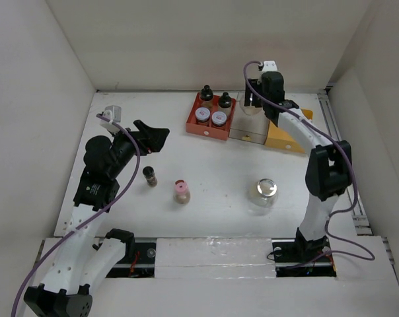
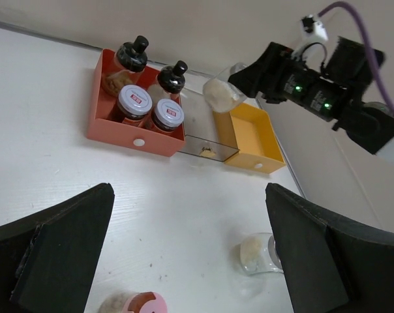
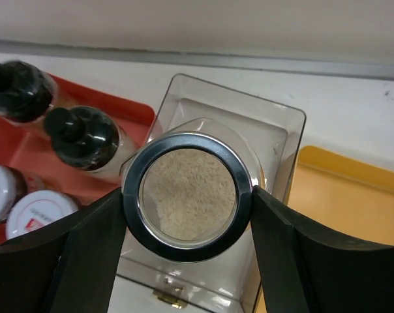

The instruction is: Organize the condiment bottles

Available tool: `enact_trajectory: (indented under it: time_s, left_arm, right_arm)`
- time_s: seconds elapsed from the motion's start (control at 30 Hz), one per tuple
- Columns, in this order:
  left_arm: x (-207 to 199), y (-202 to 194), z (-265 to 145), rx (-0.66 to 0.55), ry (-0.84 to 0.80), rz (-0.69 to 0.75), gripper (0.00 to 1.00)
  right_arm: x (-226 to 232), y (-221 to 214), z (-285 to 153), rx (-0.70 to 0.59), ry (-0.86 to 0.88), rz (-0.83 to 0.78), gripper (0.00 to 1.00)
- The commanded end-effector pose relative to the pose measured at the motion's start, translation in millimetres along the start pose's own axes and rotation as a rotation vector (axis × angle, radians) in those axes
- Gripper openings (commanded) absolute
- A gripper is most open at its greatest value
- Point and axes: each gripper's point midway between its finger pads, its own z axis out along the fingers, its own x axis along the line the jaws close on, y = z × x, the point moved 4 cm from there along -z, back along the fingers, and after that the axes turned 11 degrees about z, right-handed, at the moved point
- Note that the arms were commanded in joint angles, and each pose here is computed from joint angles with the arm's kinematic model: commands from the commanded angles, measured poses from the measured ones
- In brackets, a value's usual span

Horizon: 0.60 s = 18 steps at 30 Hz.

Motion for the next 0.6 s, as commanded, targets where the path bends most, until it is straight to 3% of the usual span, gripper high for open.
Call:
enact_trajectory:
  time_s: [0.0,0.37,0.57]
  left_arm:
    - [-6,9,-2,-0.049,-0.031,0.019,0.99]
    - [-6,10,0,-0.049,-0.030,0.028,0.99]
    - [-5,9,2,-0.041,-0.027,0.026,0.99]
  right_arm:
    - [12,38,15,-0.111,0.070,0.017,0.55]
    - [6,-20,66,0.031,0.076,0.010,0.58]
    - [4,-11,71,0.000,0.044,0.013,0.58]
